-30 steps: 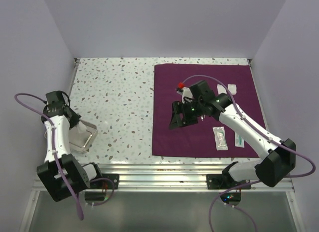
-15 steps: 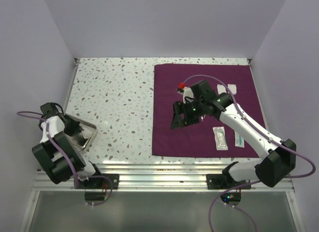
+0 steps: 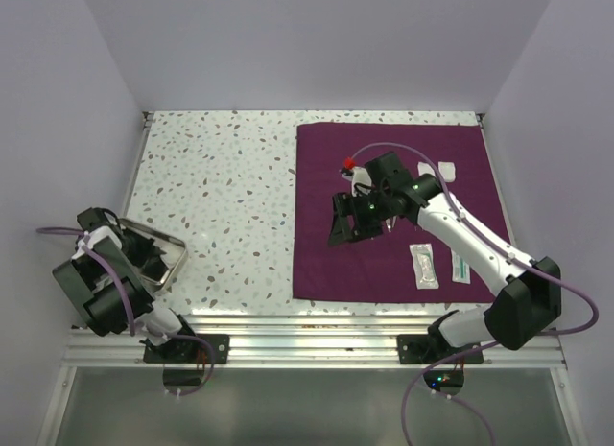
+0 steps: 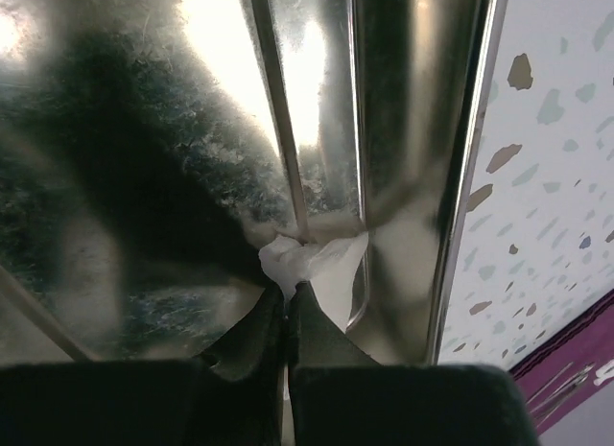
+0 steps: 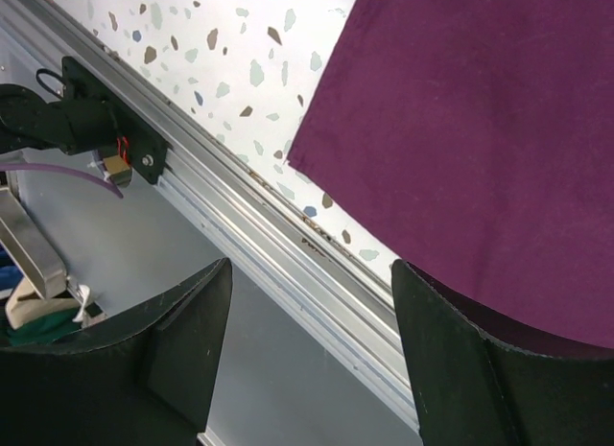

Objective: Prepare the surgical pack

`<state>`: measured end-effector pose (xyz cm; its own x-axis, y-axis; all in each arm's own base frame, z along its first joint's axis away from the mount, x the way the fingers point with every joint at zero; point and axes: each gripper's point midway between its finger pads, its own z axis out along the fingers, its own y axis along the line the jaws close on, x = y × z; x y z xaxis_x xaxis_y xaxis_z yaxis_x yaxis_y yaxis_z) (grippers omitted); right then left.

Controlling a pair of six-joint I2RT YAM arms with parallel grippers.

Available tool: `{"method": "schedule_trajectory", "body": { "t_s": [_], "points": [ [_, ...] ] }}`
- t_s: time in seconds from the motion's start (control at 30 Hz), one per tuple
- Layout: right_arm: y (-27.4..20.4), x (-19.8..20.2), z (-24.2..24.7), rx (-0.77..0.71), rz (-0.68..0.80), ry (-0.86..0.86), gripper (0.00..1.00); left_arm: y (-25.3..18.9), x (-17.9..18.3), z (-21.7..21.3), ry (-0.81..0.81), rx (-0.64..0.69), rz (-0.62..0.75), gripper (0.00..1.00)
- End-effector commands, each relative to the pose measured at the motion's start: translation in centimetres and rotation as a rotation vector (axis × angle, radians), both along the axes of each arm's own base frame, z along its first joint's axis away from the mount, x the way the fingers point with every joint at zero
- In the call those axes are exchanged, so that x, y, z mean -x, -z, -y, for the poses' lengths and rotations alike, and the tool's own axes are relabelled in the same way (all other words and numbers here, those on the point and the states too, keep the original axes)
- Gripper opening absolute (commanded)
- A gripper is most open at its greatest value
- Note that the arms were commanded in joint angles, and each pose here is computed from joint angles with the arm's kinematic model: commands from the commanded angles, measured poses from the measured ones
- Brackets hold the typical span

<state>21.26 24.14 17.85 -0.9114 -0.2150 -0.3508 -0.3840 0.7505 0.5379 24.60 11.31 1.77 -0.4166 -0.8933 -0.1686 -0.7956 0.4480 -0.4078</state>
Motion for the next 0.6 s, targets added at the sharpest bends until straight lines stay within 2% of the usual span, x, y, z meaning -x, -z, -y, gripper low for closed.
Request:
{"method": "schedule_trajectory", "body": {
  "t_s": [0.0, 0.03, 0.07, 0.1, 0.13, 0.23, 0.33, 0.37, 0.47, 0.53, 0.57],
  "points": [
    [-1.4, -0.6, -0.5, -0.063, 0.011, 0.012, 0.71, 0.5, -0.1, -0.5, -0.014, -0.007, 0.006, 0.00],
    [-1.4, -0.6, -0.4, -0.064, 0.010, 0.017, 0.71, 0.4, 0.0, -0.6, -0.020, -0.015, 0.003, 0.00],
    [-1.4, -0.7, -0.4, -0.067, 0.006, 0.028, 0.71, 0.3, 0.0, -0.8, -0.024, -0.023, -0.002, 0.18],
    [-1.3, -0.8, -0.4, -0.070, 0.000, 0.036, 0.71, -0.2, -0.1, -1.0, -0.031, -0.034, 0.006, 0.28],
    [-1.4, -0.9, -0.4, -0.074, -0.001, 0.041, 0.71, -0.6, -0.1, -1.0, -0.036, -0.035, 0.006, 0.43],
    [-1.4, -1.1, -0.6, -0.084, -0.011, 0.059, 0.71, -1.4, 0.7, -1.0, -0.066, -0.038, -0.032, 0.58],
    [-1.7, -1.4, -0.9, -0.093, -0.015, 0.069, 0.70, -1.9, 2.1, -1.3, -0.125, -0.064, -0.096, 0.64],
    [-1.7, -1.5, -0.9, -0.095, -0.018, 0.073, 0.71, -1.8, 3.7, -1.8, -0.164, -0.097, -0.178, 0.67],
    [-2.5, -2.7, -0.7, -0.072, 0.003, 0.106, 0.71, -1.9, 6.0, -1.7, -0.269, -0.125, -0.282, 0.70],
    [-2.3, -3.8, -0.1, -0.044, -0.003, 0.162, 0.70, -2.5, 5.9, -1.2, -0.279, -0.146, -0.286, 0.73],
    [-2.4, -4.3, 0.2, -0.039, -0.011, 0.183, 0.71, -2.9, 5.7, -1.6, -0.277, -0.197, -0.291, 0.74]
  ]
}}
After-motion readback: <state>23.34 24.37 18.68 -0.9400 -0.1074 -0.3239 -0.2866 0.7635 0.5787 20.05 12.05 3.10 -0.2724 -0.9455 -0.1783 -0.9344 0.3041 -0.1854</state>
